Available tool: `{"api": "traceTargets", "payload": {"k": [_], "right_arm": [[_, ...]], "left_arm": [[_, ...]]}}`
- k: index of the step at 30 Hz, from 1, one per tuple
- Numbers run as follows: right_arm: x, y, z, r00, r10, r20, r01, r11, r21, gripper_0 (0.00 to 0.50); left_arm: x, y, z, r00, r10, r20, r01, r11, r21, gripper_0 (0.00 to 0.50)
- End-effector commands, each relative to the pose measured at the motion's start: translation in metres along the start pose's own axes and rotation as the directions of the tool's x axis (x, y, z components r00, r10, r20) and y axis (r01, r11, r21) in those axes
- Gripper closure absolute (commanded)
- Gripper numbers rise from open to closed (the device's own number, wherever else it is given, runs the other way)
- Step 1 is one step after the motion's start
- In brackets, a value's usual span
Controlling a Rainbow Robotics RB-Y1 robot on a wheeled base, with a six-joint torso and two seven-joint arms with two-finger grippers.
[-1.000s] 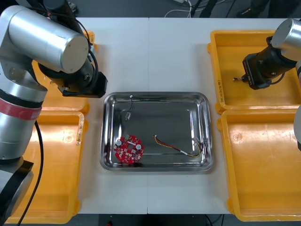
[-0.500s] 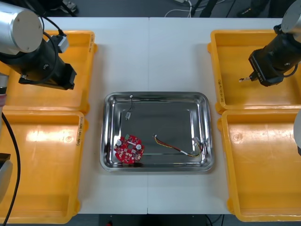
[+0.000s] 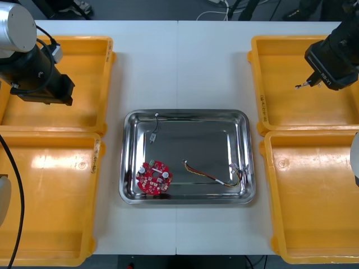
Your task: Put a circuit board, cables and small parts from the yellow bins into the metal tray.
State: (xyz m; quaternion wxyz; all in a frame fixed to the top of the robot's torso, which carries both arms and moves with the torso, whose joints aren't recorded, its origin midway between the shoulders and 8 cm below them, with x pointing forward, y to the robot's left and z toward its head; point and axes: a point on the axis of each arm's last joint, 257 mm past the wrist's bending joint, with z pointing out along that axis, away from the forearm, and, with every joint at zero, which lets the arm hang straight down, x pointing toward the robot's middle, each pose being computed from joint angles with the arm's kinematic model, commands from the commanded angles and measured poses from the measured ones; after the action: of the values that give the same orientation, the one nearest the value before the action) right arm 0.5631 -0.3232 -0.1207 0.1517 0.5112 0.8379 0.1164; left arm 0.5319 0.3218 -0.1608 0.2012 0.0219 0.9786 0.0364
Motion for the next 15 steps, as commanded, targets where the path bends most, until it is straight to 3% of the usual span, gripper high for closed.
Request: {"api": "traceTargets", "payload": {"k": [1, 11, 15], "right_arm": [[0.003, 0.008, -0.026, 0.993, -0.113, 0.041, 0.114, 0.993, -0.018, 0.500], [-0.002, 0.027, -0.057, 0.946, -0.297, 0.130, 0.309, 0.948, -0.081, 0.500], [0.001, 0.029, -0.064, 0.887, -0.421, 0.188, 0.440, 0.895, -0.072, 0.500]], "left_arm": [[-0.042, 0.029, -0.029, 0.993, 0.078, 0.093, -0.073, 0.996, -0.057, 0.000], [-0.062, 0.049, -0.019, 0.986, 0.085, 0.147, -0.072, 0.994, -0.087, 0.000], [-0.070, 0.054, -0.016, 0.982, 0.081, 0.171, -0.067, 0.994, -0.082, 0.000]]}}
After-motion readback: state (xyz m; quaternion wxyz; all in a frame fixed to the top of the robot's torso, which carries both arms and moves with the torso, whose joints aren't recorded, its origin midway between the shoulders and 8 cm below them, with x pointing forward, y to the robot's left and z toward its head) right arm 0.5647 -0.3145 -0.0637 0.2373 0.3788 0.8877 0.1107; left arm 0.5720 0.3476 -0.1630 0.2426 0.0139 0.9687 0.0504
